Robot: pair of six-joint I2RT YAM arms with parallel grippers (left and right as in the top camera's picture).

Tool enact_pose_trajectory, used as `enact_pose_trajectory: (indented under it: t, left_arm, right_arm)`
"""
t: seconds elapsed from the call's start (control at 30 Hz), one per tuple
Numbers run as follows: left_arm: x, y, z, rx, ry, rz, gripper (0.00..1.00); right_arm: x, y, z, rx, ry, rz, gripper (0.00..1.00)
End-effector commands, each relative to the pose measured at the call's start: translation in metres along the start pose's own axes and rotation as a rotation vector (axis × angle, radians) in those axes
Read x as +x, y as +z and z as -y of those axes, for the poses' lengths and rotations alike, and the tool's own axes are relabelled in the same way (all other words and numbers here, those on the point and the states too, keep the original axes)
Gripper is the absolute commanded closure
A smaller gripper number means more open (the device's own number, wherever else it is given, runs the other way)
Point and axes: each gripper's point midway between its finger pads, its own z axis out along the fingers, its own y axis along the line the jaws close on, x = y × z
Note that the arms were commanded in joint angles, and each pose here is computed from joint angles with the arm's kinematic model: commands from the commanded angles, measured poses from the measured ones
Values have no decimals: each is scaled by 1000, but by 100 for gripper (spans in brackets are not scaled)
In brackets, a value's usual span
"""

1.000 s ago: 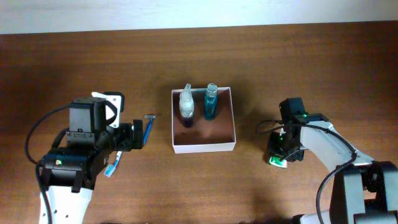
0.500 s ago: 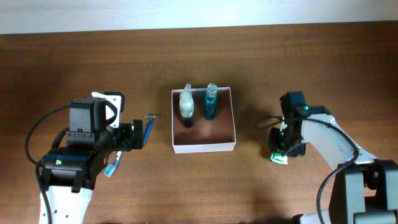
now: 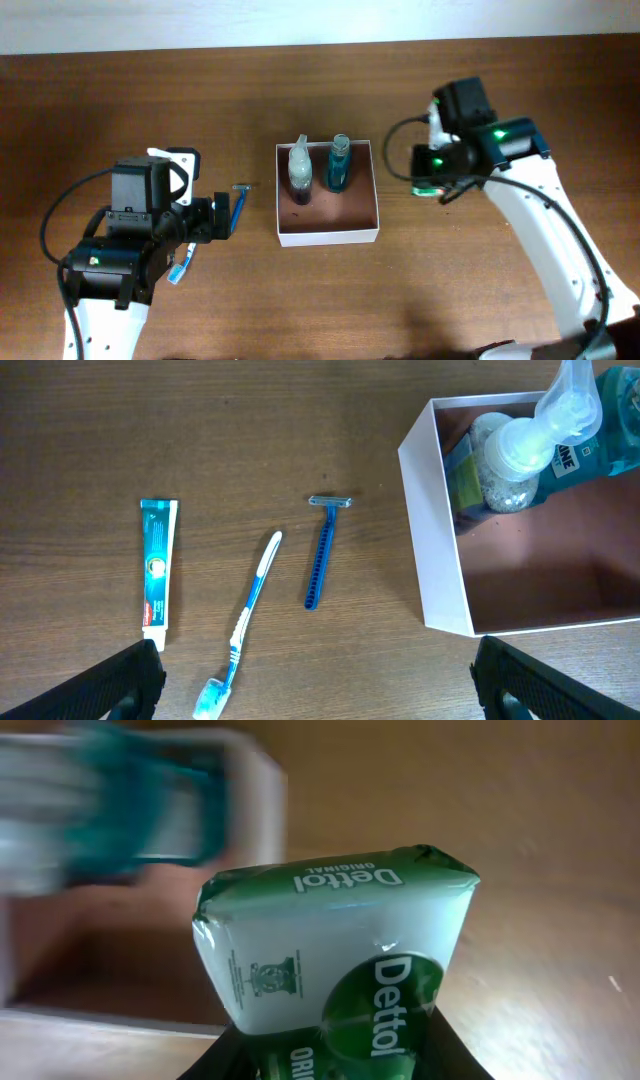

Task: Pack container
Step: 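Carry the Dettol box into the box and release it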

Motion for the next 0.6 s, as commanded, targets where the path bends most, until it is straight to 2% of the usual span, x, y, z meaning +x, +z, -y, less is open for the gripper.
enact_pose_trajectory:
  t: [0.0,0.23,0.37,0.57]
  left_arm:
    - [-5,-4,2,10,-8,16,1]
    - [-5,-4,2,10,-8,16,1]
    - [-5,-4,2,10,-8,16,1]
    - [-5,-4,2,10,-8,16,1]
  right_arm:
    - [-8,-18,-43,-68,-106,76,95]
    - [-10,2,-78,-84,-105,81,94]
    - [-10,20,-81,-77,-36,49,94]
    - [-12,41,-83,-73,-25,21,93]
